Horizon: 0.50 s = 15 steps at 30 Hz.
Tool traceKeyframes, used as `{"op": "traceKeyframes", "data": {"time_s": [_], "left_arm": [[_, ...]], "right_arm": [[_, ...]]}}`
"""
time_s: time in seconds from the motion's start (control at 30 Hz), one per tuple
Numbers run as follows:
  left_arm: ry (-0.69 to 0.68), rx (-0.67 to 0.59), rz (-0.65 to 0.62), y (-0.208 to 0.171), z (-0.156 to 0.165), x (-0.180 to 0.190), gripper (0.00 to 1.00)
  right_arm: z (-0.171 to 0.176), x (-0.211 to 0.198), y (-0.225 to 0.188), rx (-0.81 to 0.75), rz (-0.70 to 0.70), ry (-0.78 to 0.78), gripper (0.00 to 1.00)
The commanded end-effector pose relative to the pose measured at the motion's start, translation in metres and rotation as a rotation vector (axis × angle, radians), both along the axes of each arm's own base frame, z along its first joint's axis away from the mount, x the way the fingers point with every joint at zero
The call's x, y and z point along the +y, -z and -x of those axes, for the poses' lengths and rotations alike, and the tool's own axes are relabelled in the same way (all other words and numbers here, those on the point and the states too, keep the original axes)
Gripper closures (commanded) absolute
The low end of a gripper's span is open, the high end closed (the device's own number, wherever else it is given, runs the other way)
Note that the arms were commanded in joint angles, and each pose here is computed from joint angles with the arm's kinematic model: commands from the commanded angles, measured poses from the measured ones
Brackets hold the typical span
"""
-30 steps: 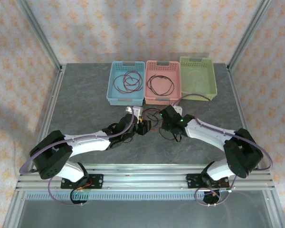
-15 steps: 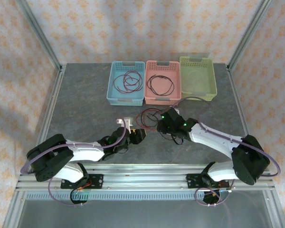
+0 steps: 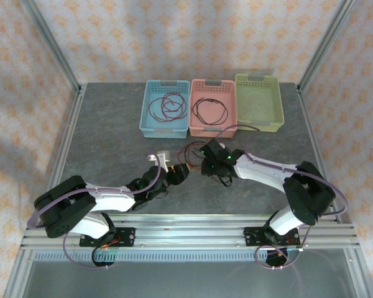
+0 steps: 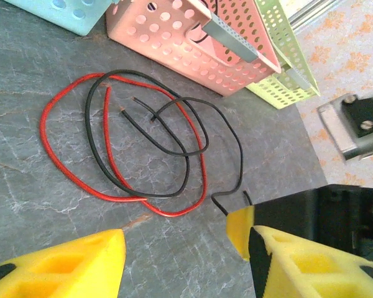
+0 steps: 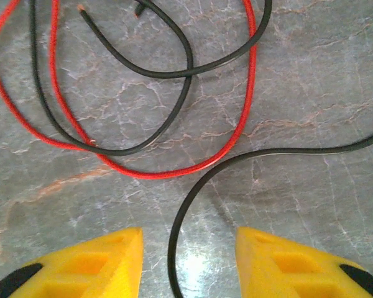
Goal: Untangle the cables
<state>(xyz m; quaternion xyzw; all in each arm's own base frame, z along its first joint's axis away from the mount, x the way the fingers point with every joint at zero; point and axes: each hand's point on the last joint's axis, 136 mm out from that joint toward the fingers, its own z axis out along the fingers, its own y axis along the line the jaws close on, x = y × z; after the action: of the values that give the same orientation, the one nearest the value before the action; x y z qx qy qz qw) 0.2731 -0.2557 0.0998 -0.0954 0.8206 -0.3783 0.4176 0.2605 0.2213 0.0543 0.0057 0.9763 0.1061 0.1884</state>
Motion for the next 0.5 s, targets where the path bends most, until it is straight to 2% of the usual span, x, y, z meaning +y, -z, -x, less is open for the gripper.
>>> {"op": "traceKeyframes", "data": {"time_s": [0.0, 0.07, 0.23, 0.47], "left_arm": [[-0.031, -0.031, 0.038, -0.010, -0.004, 0.004, 0.44], [-0.038, -0.031, 0.034, -0.010, -0.005, 0.005, 0.44], [-0.039, -0.040, 0.002, -0.014, -0.011, 0.002, 0.45], [0.007, -0.062, -0.070, -0.024, -0.024, -0.016, 0.47]], "right_arm": [[-0.006, -0.003, -0.002, -0.017, 0.054, 0.003, 0.58], [-0.006, -0.003, 0.003, -0.007, 0.074, -0.003, 0.60], [-0.005, -0.005, 0.005, -0.018, 0.099, -0.001, 0.70], [-0.012, -0.014, -0.034, -0.155, 0.033, 0.063, 0.86]]}}
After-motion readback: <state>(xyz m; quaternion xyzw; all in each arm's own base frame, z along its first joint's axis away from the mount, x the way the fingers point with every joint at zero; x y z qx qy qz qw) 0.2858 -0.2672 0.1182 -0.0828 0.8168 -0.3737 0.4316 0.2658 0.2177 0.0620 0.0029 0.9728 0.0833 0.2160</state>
